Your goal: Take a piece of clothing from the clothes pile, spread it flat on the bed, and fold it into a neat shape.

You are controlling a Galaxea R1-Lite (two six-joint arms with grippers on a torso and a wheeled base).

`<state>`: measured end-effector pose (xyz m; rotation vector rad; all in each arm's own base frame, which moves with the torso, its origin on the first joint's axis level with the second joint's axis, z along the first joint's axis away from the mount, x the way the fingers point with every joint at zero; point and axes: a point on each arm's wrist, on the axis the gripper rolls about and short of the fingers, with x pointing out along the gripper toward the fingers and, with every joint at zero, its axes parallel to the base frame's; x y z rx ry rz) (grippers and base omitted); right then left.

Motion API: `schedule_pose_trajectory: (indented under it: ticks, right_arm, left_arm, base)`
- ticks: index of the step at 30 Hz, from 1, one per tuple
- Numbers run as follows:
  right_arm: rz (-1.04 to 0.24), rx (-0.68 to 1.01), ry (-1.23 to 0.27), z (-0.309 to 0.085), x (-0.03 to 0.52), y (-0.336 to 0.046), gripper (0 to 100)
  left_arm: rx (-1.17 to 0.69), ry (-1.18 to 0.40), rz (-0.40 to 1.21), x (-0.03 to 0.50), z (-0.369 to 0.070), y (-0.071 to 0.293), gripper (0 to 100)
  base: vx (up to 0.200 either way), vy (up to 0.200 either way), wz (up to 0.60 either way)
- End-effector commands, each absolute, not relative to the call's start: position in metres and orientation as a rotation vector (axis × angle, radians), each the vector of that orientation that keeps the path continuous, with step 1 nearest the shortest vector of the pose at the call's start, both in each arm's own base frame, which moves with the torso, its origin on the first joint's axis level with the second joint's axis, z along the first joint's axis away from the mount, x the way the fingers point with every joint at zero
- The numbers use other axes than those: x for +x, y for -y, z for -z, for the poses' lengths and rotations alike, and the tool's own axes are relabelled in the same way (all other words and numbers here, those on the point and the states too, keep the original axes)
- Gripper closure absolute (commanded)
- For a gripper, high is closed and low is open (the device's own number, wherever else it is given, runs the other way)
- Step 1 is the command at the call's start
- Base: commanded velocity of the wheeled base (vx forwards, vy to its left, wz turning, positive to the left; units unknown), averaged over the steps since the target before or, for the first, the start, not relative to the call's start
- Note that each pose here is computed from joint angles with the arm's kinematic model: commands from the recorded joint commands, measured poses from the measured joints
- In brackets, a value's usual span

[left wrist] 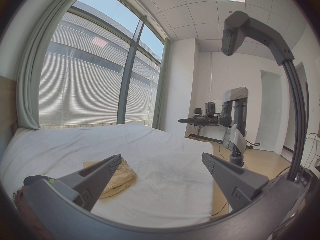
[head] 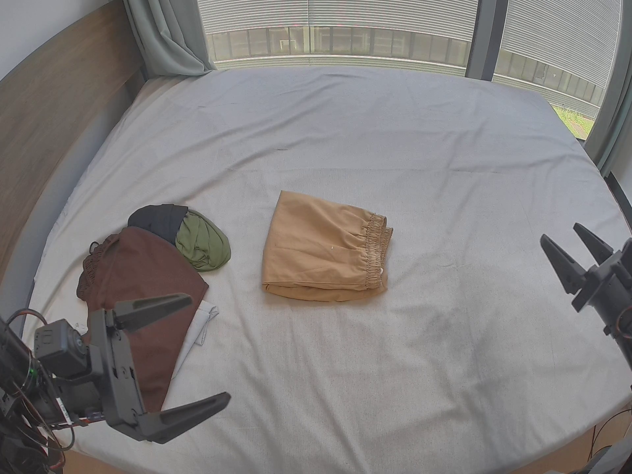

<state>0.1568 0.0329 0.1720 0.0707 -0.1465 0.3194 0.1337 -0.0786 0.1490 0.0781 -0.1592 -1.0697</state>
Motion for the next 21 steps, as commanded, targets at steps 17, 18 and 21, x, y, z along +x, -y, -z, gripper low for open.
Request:
schedule_pose_trajectory:
  ticks: [17, 18, 21]
  right_arm:
    - [-0.233, 0.011, 0.409, -0.175, 0.031, -0.006, 0]
    - [-0.231, 0.009, 0.407, -0.173, 0.030, -0.005, 0]
    - [-0.230, 0.000, 0.389, -0.165, 0.015, -0.005, 0]
  left_arm:
    - [0.008, 0.263, 0.780, 0.029, -0.163, 0.022, 0]
    - [0.009, 0.266, 0.775, 0.028, -0.162, 0.021, 0]
    - [0.009, 0.268, 0.757, 0.021, -0.157, 0.017, 0]
  base:
    - [0.000, 0.000, 0.00]
    - [0.000, 0.000, 0.00]
    - [0.000, 0.000, 0.00]
